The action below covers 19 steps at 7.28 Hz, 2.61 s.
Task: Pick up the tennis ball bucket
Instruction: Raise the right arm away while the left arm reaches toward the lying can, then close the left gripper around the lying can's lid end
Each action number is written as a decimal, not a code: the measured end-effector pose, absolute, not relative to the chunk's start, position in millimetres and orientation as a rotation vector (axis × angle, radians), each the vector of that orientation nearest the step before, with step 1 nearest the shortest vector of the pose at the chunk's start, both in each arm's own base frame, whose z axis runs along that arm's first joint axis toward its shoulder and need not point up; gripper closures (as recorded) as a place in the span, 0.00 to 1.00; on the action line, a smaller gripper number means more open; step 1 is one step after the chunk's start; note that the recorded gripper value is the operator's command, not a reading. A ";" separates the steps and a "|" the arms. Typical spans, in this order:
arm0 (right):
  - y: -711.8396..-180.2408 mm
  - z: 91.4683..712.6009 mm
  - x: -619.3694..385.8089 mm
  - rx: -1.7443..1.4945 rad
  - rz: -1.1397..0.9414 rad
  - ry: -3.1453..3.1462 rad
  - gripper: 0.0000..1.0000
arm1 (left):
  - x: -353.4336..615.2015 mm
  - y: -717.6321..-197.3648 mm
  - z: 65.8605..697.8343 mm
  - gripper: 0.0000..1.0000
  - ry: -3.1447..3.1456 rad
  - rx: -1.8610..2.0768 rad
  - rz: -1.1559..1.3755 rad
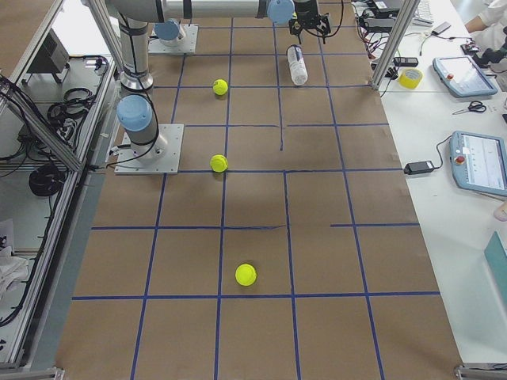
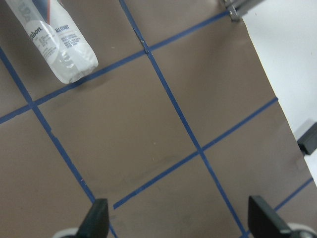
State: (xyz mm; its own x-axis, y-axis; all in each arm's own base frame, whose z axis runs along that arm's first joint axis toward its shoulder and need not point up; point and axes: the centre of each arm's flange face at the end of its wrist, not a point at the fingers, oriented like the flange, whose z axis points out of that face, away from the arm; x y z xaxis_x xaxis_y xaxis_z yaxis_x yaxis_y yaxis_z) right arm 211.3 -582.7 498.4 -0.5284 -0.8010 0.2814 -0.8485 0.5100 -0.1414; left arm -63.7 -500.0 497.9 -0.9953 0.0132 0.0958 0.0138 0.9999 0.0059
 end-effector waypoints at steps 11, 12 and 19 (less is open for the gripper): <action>-507.3 514.6 170.9 -0.059 0.207 -3.083 0.00 | -77.7 -624.4 230.6 0.00 -2.563 0.025 0.088; -509.4 518.4 166.3 -0.097 0.224 -3.083 0.00 | -79.1 -626.6 218.0 0.00 -2.541 0.039 0.065; -512.2 522.5 156.5 -0.151 0.232 -3.080 0.00 | -90.0 -635.1 177.8 1.00 -2.374 0.107 -0.007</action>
